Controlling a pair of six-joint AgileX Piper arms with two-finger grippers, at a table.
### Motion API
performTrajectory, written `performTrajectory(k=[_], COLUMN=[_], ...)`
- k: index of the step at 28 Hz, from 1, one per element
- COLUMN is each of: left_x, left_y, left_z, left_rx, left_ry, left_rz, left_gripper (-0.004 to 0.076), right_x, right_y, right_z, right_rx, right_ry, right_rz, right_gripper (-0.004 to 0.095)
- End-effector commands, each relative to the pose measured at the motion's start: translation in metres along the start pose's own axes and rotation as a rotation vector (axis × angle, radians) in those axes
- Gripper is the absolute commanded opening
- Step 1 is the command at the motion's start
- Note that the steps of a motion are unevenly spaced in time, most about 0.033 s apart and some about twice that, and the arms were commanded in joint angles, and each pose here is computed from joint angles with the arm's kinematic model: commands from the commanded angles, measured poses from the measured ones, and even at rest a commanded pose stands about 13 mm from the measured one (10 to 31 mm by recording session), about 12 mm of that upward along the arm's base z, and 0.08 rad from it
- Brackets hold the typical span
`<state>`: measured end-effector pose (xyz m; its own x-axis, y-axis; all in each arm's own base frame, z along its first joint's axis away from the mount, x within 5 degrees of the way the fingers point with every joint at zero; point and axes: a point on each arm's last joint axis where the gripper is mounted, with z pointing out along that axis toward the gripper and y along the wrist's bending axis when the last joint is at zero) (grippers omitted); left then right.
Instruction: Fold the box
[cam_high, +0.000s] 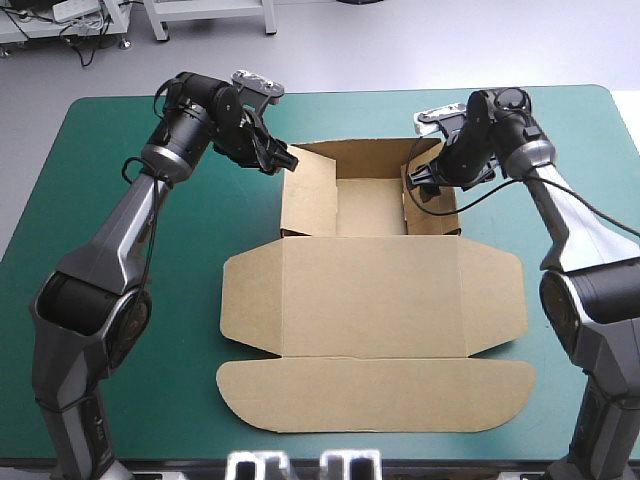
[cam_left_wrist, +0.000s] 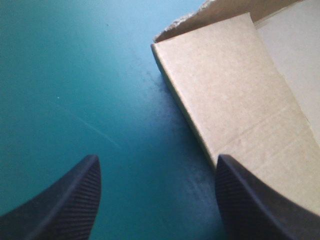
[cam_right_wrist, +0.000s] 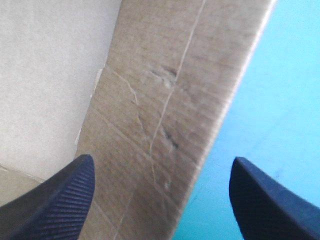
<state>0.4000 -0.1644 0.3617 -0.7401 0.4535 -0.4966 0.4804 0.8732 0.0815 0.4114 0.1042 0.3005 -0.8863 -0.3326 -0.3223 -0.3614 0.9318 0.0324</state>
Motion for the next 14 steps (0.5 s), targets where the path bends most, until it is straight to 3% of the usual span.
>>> performTrajectory(k=[1,5,14], left_x=[0.004,0.029,0.124], left_y=[0.002,0.0,-0.013], left_z=[-0.063,-0.09,-0.091], left_rx=[-0.033,-0.043,-0.01], left_ry=[-0.088,-0.081,0.126], left_rz=[0.026,0.07,0.06], left_gripper=[0.0323,-0.001,-0.0006], right_x=[0.004,0.01,0.005], right_y=[-0.001,0.0,-0.002], right_z=[-0.062,-0.087,-0.067], right_rx=[0.042,0.064,0.058], right_ry=[-0.132,-0.184,-0.14], right_rz=[-0.023,-0.03,-0.032], right_gripper=[0.0694,0.0694,0.0694])
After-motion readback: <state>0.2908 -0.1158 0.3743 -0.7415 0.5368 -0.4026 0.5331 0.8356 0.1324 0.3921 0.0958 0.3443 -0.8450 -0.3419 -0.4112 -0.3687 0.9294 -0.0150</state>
